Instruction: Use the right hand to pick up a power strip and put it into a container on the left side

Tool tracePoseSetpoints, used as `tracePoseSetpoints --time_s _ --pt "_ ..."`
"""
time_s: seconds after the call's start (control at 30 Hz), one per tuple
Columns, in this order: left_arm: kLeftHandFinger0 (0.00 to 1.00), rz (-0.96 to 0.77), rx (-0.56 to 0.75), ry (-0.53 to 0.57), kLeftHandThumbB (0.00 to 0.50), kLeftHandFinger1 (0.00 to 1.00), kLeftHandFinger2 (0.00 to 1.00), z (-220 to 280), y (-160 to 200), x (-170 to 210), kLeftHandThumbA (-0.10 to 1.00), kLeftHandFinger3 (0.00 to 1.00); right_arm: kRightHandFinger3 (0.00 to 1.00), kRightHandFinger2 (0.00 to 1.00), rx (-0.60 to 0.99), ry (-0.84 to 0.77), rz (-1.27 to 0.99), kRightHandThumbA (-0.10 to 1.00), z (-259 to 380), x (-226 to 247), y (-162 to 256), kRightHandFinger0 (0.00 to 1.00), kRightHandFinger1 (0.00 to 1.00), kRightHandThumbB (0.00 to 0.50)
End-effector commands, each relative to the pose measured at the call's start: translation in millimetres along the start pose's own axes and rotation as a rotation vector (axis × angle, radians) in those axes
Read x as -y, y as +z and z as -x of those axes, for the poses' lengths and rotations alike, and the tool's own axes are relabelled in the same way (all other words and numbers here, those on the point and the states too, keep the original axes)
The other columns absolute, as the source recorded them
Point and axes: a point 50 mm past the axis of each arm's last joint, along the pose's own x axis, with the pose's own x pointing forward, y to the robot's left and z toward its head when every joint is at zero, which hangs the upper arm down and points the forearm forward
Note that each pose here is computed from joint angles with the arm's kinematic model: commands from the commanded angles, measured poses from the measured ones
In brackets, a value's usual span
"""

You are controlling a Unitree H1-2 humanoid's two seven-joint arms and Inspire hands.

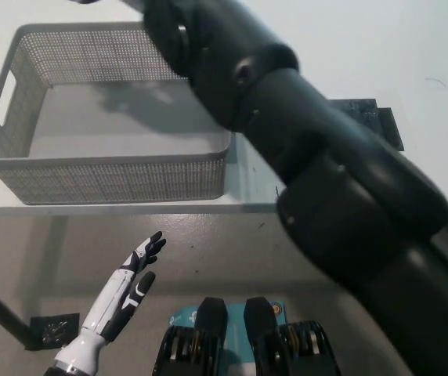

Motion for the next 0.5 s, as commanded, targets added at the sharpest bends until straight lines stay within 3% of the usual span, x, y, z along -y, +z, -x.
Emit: tracePoseSetpoints --time_s 0.0,0.03,0.07,0.1,0.13,0.17,0.23,0.37,0.47 --pt "1.0 -0.015 0.068 -0.022 0.209 1.0 1.0 -5.5 12.4 -5.4 1.0 1.0 0.58 0.71 0.097 -0.126 0.005 -0.1 -20.0 43.7 48.2 0.0 0.13 0.267" --pt "1.0 -0.019 0.068 -0.026 0.208 1.0 1.0 -6.2 13.0 -5.6 1.0 1.0 0.58 0.66 0.085 -0.117 -0.001 -0.1 -19.4 41.4 46.8 0.0 0.13 0.27" --pt "1.0 -0.028 0.07 -0.027 0.213 1.0 1.0 -6.5 13.5 -5.9 1.0 1.0 0.82 0.83 0.052 -0.043 -0.003 -0.06 -19.6 36.3 45.1 0.24 0.38 0.281" --pt "1.0 -0.026 0.072 -0.031 0.212 1.0 1.0 -7.2 13.8 -5.7 1.0 1.0 1.0 1.0 0.016 0.031 -0.021 0.12 -19.6 32.1 42.6 0.42 0.62 0.328" --pt "1.0 -0.026 0.077 -0.036 0.207 1.0 1.0 -8.8 14.3 -5.1 1.0 1.0 1.0 1.0 -0.014 0.082 -0.042 0.24 -19.1 29.4 38.7 0.65 0.86 0.359" --pt "1.0 -0.029 0.079 -0.04 0.21 1.0 1.0 -8.8 14.3 -4.9 1.0 1.0 1.0 1.0 -0.027 0.111 -0.059 0.3 -18.2 26.6 35.9 0.98 1.0 0.39" --pt "1.0 -0.035 0.078 -0.054 0.21 1.0 1.0 -10.6 14.9 -5.4 1.0 1.0 1.0 1.0 -0.048 0.157 -0.076 0.37 -14.4 18.9 24.3 1.0 1.0 0.41" --pt "1.0 -0.031 0.077 -0.067 0.215 1.0 1.0 -13.4 17.5 -4.8 1.0 1.0 1.0 1.0 -0.071 0.195 -0.068 0.5 -10.8 14.4 10.3 1.0 1.0 0.388" --pt "1.0 -0.03 0.078 -0.072 0.213 1.0 1.0 -16.0 19.4 -5.0 1.0 1.0 1.0 1.0 -0.081 0.202 -0.049 0.53 -9.7 14.8 3.8 1.0 1.0 0.391"
